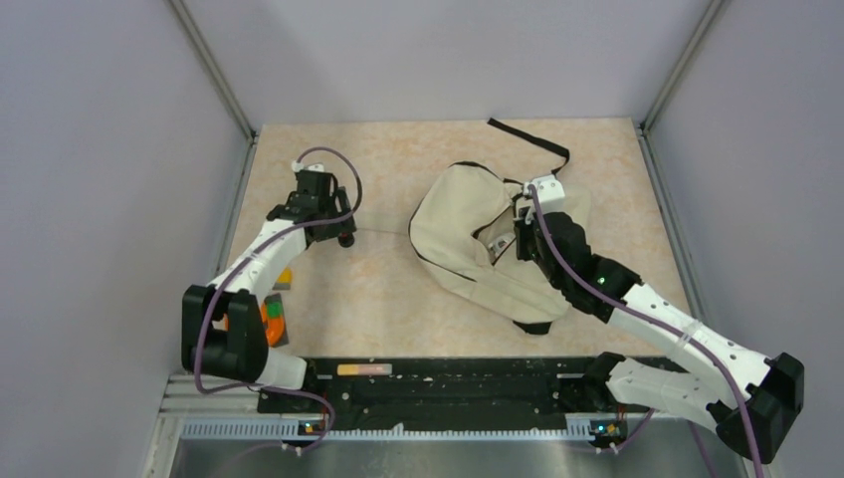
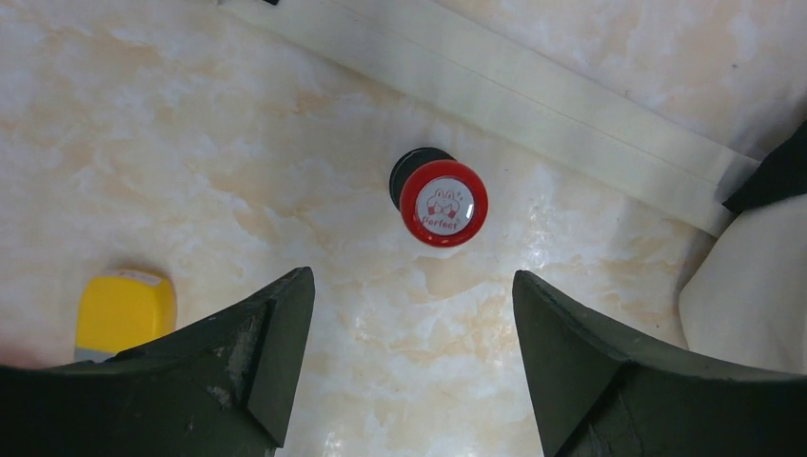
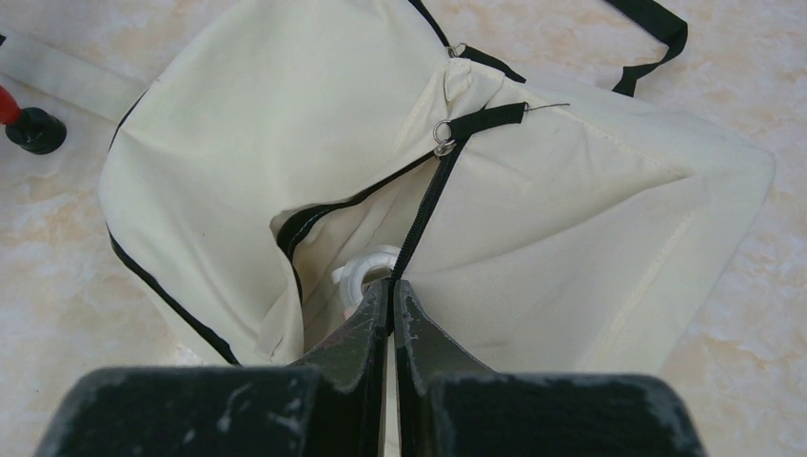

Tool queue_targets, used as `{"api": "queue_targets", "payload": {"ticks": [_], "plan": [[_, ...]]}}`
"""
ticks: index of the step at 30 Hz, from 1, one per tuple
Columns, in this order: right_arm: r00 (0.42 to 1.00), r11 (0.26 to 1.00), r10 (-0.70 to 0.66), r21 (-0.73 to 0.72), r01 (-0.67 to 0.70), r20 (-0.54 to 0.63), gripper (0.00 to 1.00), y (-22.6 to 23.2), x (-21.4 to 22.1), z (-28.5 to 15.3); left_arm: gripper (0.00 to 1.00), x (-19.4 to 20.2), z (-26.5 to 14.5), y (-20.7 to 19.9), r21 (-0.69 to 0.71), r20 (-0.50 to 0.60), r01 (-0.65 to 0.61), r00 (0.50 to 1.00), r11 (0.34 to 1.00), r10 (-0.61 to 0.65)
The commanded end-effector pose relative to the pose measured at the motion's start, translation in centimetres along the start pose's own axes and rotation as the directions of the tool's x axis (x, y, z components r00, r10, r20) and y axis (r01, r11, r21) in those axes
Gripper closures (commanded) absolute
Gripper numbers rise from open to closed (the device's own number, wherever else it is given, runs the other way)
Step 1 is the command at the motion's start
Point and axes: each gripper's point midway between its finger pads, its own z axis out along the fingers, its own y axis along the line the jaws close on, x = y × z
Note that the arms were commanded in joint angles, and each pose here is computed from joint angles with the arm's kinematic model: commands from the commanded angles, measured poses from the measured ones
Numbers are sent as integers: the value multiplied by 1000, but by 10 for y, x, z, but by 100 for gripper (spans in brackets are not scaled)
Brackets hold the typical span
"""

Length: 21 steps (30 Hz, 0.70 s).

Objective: Pack the student bag
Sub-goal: Pick up the stationery from the center of the board.

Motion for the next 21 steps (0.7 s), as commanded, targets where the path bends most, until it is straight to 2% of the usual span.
{"api": "queue_targets", "payload": {"ticks": [1, 5, 10, 14, 17, 21], "plan": [[994, 998, 52, -42, -48, 99, 100, 7, -29, -5, 20, -13, 22, -22, 96, 31, 3, 1000, 995, -6], [994, 998, 48, -41, -44, 97, 100, 7, -29, -5, 21, -17, 46, -23, 76, 16, -13, 1000, 997, 12], [994, 998, 52, -41, -48, 99, 100, 6, -30, -6, 33, -8, 65, -12, -7, -81, -34, 996, 999, 34], [994, 997, 59, -65, -53, 95, 100, 11, -29, -4, 47, -3, 71, -7, -27, -72, -53, 996, 998, 51], [994, 995, 60, -80, -53, 87, 100, 15, -28, -3, 64, -3, 68, -4, -38, -68, -57, 996, 998, 54], [995, 996, 59, -72, -53, 83, 100, 14, -28, -3, 79, -6, 49, -11, 17, -49, -50, 998, 999, 51]]}}
